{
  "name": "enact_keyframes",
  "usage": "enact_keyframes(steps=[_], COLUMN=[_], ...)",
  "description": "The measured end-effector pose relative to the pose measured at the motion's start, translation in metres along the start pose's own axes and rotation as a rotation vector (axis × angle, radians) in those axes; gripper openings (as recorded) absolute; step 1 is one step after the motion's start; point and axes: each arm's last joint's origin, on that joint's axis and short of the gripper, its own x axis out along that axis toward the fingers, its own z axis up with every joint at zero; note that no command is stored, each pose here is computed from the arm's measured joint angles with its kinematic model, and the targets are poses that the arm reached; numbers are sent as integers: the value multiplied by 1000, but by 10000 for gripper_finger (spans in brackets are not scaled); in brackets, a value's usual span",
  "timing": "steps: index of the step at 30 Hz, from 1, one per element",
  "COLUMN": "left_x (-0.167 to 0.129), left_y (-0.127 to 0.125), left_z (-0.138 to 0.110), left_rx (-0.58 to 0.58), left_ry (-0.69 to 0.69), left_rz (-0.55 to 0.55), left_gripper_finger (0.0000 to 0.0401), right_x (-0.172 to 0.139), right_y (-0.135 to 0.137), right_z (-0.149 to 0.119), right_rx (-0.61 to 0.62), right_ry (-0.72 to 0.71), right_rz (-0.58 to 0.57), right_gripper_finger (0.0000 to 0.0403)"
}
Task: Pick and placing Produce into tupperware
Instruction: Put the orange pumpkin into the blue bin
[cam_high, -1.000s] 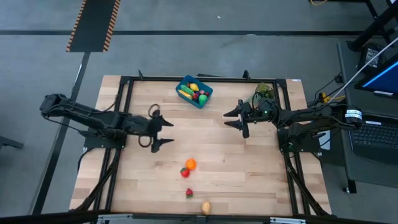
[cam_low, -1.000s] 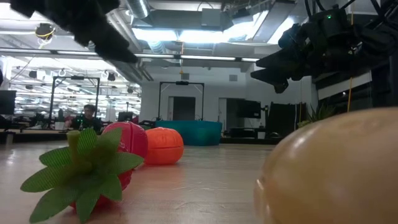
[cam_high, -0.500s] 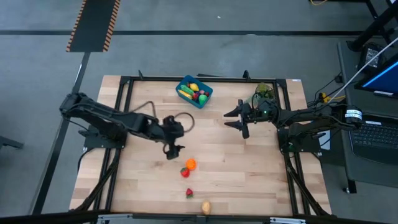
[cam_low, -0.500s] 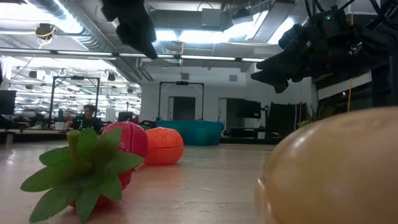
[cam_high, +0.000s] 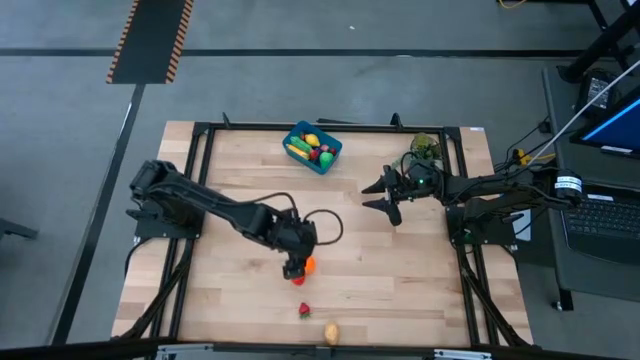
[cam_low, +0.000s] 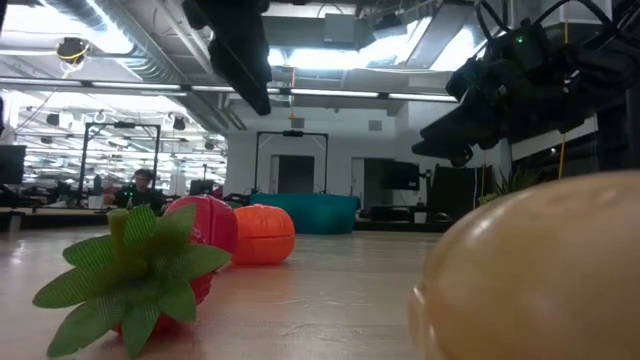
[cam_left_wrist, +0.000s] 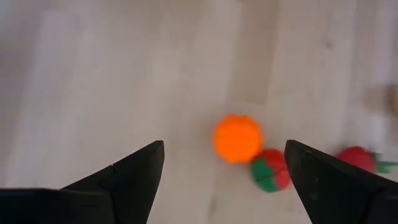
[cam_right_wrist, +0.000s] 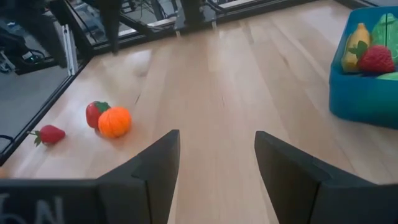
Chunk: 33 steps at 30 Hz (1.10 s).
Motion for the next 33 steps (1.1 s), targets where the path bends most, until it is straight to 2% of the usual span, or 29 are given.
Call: enact_keyframes(steps=[4,14,25,33], left_x=[10,34,57,60], left_y=[-10,-19,-22,-23], left_z=[3,0,-4,-5], left_rx=[-64,-187,-260,-315], left_ry=[28,79,137,146], left_rz=[-35,-12,3,13], left_gripper_finger=[323,323,323,323], right_x=[0,0,0,0], right_y=[0,0,0,0], right_z=[0,0,0,0], right_rx=[-2,-6,-22,-14], right_ry=[-2,-3,-2,-2], right_rz=[0,0,-1,-1], right_gripper_finger=[210,210,210,210])
